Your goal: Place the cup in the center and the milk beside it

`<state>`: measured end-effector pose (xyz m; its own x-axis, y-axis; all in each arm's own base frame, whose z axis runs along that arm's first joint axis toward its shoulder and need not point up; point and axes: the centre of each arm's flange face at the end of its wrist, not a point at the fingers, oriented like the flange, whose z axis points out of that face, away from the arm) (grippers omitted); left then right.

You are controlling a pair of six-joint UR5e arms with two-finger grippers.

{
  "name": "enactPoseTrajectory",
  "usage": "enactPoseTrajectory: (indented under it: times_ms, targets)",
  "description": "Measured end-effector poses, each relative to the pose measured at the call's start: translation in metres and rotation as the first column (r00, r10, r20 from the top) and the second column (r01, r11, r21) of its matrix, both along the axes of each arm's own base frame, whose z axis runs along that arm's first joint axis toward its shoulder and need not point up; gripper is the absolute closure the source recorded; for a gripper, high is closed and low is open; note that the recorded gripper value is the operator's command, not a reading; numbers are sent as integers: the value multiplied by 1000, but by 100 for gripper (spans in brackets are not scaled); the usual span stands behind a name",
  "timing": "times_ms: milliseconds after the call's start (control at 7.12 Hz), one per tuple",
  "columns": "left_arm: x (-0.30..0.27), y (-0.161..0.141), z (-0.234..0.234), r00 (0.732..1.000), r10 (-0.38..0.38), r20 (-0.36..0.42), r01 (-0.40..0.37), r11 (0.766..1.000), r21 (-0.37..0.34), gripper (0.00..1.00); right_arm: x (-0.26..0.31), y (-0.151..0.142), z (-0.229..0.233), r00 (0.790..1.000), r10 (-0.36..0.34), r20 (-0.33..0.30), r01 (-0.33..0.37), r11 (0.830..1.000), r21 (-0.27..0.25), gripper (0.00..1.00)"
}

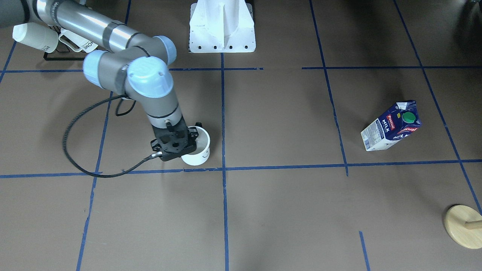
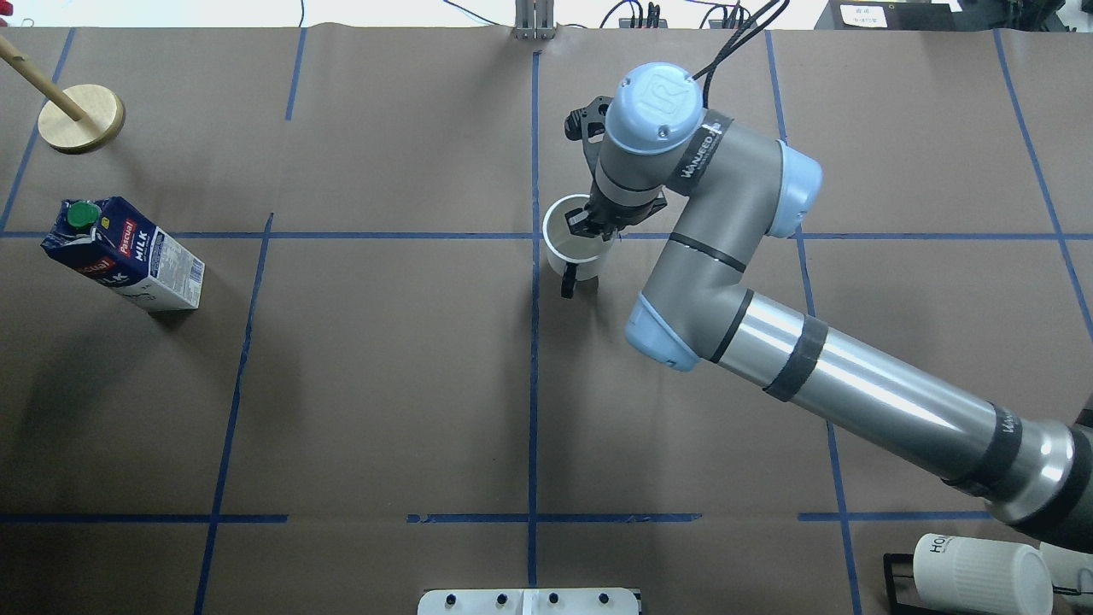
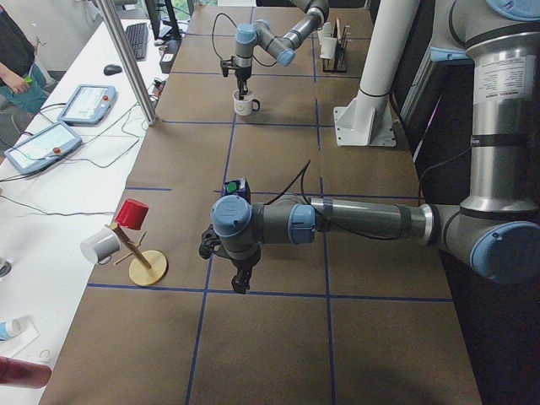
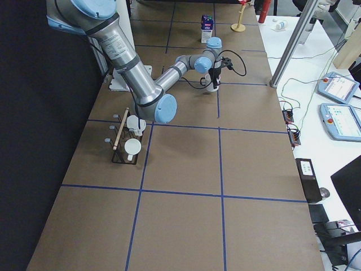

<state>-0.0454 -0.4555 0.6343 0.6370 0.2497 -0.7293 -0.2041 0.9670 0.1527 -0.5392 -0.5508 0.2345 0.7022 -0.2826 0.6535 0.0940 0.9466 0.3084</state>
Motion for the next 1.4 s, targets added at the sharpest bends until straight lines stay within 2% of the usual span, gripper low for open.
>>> enactPoseTrajectory:
  times_ms: [140, 281, 421, 702, 842, 1123, 1263, 1404]
  targets:
    - [0, 0, 0, 1000, 0, 0, 0, 1000, -1, 0, -11, 5, -2, 1000, 16, 2, -16, 1000, -4, 95]
    - [0, 0, 0, 1000, 0, 0, 0, 1000, -2, 0, -20, 9, -1, 1000, 19, -2, -19, 1000, -1, 54]
    - [0, 0, 1, 1000, 0, 0, 0, 1000, -4, 0, -24, 12, 0, 1000, 17, -3, -17, 1000, 2, 1]
    - [0, 0, 1, 1000, 0, 0, 0, 1000, -3, 0, -23, 11, -2, 1000, 19, 12, -19, 1000, 1, 0]
    - [0, 0, 1, 1000, 0, 1, 0, 1000, 0, 0, -13, 3, -4, 999, 12, 31, -12, 1000, -18, 0]
    - [0, 0, 0, 1000, 0, 3, 0, 1000, 4, 0, 48, -42, -7, 995, 5, 100, 7, 994, -113, 0]
    - [-1, -1, 1, 1000, -1, 9, 1, 1000, 4, 0, 91, -71, -1, 994, 16, 110, 0, 989, -145, 0]
    - [-2, -3, -1, 1000, -4, 18, 3, 1000, 8, 0, 145, -101, 16, 995, 9, 102, 7, 988, -155, 0]
